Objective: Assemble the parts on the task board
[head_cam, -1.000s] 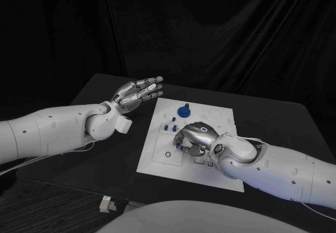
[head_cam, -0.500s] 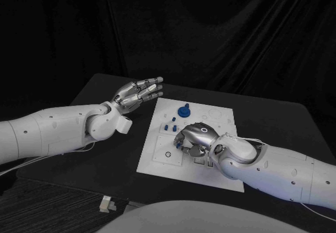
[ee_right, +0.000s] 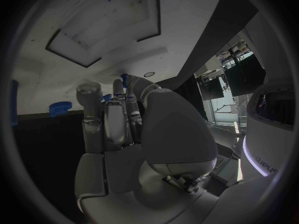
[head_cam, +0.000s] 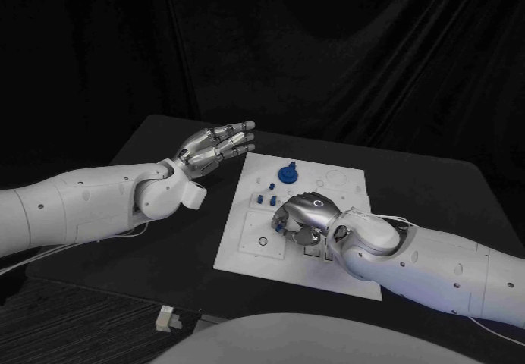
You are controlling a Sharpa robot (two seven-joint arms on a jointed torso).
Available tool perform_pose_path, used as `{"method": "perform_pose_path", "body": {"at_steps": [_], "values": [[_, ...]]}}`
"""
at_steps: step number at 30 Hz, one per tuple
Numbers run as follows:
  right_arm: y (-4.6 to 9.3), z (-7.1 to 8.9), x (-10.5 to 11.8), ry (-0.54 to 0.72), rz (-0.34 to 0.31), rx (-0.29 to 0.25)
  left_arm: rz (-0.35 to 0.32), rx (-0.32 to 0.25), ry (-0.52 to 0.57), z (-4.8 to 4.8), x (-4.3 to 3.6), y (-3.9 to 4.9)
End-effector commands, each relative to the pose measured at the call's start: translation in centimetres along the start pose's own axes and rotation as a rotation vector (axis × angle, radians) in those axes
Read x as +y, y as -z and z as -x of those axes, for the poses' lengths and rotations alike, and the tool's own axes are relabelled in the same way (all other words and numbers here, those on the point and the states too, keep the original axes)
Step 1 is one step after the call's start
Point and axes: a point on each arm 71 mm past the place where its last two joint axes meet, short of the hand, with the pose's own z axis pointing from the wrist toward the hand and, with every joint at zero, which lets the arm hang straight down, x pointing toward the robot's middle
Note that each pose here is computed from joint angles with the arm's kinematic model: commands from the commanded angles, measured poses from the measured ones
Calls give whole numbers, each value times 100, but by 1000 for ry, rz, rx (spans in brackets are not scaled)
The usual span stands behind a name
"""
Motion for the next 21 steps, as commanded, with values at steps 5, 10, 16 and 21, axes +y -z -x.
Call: {"method": "perform_pose_path", "body": {"at_steps": [5, 10, 16, 21], "values": [[9, -57, -20, 4, -29, 41, -78, 15, 16, -17, -44, -1], [11, -75, -34, 6, -45, 66, -74, 15, 16, -12, -39, 2], [21, -90, -54, 8, -60, 88, -71, 15, 17, -8, -33, 3], [29, -87, -63, 8, -64, 85, -69, 16, 18, -7, -27, 3]]}}
